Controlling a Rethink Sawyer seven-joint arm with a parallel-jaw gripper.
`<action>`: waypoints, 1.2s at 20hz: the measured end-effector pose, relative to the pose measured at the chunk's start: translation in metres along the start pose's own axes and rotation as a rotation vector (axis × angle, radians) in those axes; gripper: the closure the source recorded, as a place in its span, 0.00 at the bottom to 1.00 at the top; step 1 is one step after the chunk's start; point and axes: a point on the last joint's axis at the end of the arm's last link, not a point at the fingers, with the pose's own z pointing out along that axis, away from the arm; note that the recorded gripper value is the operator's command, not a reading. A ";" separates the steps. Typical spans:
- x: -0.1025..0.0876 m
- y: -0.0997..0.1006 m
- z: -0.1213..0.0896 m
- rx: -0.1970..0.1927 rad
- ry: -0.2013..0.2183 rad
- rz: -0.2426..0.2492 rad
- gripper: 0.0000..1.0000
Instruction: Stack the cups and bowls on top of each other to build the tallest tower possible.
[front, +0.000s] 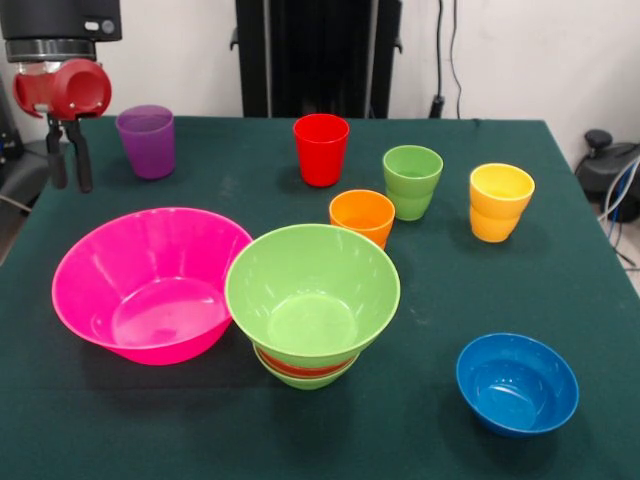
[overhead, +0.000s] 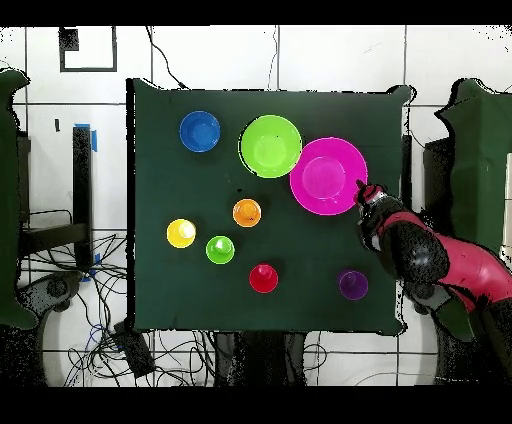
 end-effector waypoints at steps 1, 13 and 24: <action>0.000 0.000 0.000 0.000 0.000 0.000 0.00; 0.028 0.020 0.026 -0.005 0.051 -0.027 0.00; 0.045 0.022 0.051 0.001 0.066 -0.030 0.00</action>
